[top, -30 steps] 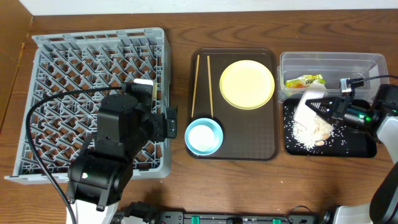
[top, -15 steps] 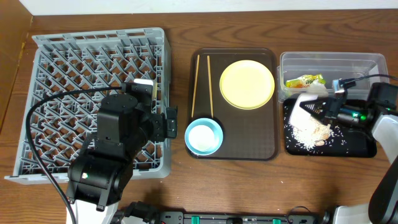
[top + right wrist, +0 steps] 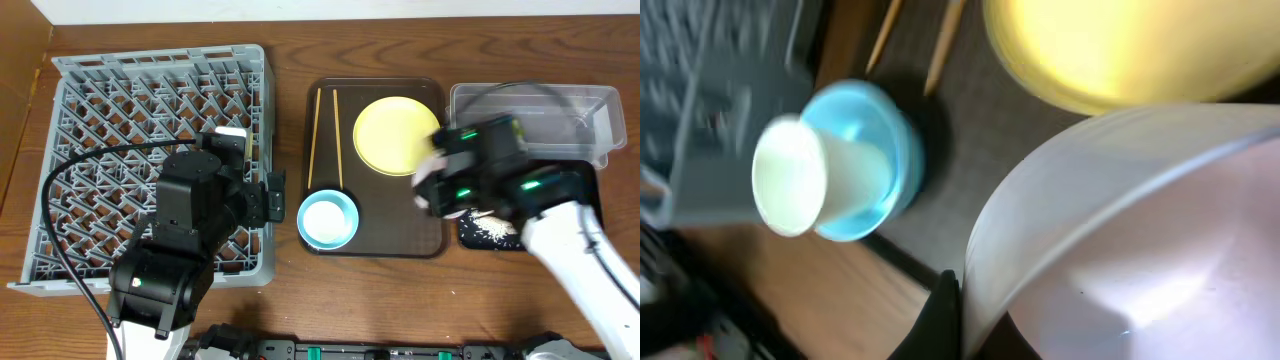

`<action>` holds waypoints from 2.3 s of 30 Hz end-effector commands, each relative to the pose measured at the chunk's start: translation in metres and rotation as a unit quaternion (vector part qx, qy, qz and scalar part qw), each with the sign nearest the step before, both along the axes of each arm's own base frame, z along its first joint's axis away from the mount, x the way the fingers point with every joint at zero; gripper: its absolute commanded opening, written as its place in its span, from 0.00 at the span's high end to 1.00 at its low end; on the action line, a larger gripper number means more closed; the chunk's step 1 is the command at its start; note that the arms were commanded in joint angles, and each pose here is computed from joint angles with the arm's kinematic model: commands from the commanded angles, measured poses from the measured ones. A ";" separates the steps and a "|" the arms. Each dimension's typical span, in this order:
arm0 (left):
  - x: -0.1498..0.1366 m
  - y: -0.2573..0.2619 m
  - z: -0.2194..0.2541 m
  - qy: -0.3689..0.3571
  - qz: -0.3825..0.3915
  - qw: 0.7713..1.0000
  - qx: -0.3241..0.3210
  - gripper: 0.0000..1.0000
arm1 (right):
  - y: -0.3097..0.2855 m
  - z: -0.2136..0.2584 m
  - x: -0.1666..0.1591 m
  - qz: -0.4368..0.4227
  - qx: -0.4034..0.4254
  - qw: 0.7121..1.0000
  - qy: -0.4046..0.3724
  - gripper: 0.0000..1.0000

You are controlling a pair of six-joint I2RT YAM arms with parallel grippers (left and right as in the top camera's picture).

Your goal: Sort waste into correct bins and load items into the dishwasher

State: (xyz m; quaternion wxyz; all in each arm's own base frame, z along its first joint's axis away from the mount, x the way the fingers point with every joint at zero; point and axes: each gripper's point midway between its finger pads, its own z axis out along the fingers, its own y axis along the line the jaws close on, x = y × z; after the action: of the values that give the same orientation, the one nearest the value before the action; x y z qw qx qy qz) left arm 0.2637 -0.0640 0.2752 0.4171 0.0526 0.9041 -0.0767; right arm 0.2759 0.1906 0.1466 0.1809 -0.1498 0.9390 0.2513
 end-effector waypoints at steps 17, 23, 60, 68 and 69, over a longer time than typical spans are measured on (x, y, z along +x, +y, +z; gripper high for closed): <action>0.000 -0.001 0.009 -0.010 -0.003 1.000 -0.003 0.02 | 0.050 -0.072 -0.008 0.069 -0.150 0.986 -0.001 0.63; 0.001 -0.001 0.009 -0.011 -0.003 1.000 -0.004 0.02 | 0.070 -0.033 0.000 0.087 -0.110 0.990 -0.012 0.57; -0.012 0.039 -0.011 0.058 0.231 0.963 -0.127 0.02 | 0.130 -0.072 -0.005 0.117 -0.038 0.989 0.080 0.99; -0.004 0.011 0.011 0.079 0.122 0.947 -0.288 0.02 | 0.091 0.030 0.036 0.084 0.073 0.994 -0.008 0.99; -0.004 0.004 0.019 0.079 0.090 0.942 -0.315 0.02 | 0.089 0.046 0.036 0.097 0.099 0.990 -0.022 0.99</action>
State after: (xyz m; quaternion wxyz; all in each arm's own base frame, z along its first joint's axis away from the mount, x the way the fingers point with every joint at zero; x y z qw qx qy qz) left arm 0.2627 -0.0240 0.2689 0.3641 -0.2337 0.8812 -0.1905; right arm 0.3032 0.2856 0.1255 0.1298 -0.2041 0.9284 0.2819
